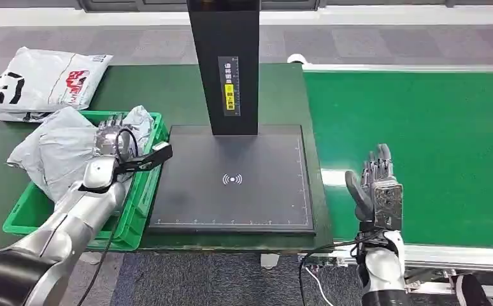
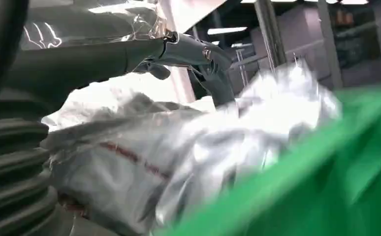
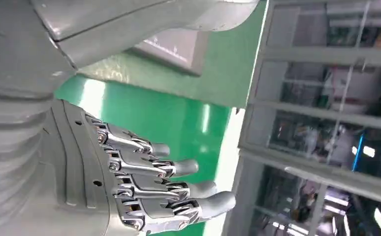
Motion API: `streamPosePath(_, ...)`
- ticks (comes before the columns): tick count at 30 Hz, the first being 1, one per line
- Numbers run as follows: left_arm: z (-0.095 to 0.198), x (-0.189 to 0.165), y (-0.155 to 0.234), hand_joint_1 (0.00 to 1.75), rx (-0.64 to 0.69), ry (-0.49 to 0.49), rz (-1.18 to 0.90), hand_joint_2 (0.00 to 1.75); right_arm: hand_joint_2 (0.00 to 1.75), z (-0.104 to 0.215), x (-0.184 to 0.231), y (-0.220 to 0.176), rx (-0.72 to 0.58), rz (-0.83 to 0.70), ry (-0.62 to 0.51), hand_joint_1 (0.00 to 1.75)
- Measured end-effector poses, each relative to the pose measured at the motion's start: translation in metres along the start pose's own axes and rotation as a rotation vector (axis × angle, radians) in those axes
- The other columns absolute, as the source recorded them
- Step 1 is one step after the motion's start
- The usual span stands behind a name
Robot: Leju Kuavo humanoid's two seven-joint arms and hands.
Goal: Moved the parcel from conveyor to table for the left to box.
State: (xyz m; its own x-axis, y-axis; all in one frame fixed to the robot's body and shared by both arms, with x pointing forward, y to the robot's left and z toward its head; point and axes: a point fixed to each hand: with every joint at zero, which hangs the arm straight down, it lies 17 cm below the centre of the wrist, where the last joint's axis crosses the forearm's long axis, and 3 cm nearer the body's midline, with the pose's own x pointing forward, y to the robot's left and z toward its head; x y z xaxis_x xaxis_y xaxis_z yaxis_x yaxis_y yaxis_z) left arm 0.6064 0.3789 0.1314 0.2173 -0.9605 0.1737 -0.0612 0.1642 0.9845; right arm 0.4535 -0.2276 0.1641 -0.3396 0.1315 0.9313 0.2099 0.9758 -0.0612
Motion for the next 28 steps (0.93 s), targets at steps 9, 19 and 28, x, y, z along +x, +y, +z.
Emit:
streamPosePath(9, -0.006, 0.012, 0.079, 0.0, 0.347, -0.012, 0.721, 0.0, 1.75, -0.012, -0.003, -0.003, -0.024, 0.0, 0.008, 0.0)
streamPosePath(19, 0.008, 0.014, 0.133, 0.0, 0.627, -0.045, 0.967, 0.0, 1.75, -0.022, -0.012, 0.007, -0.029, 0.0, 0.014, 0.0)
streamPosePath(28, 0.024, 0.054, 0.125, 0.0, 0.634, -0.089, 1.033, 0.0, 1.75, -0.029, -0.019, 0.026, 0.005, 0.028, 0.023, 0.0)
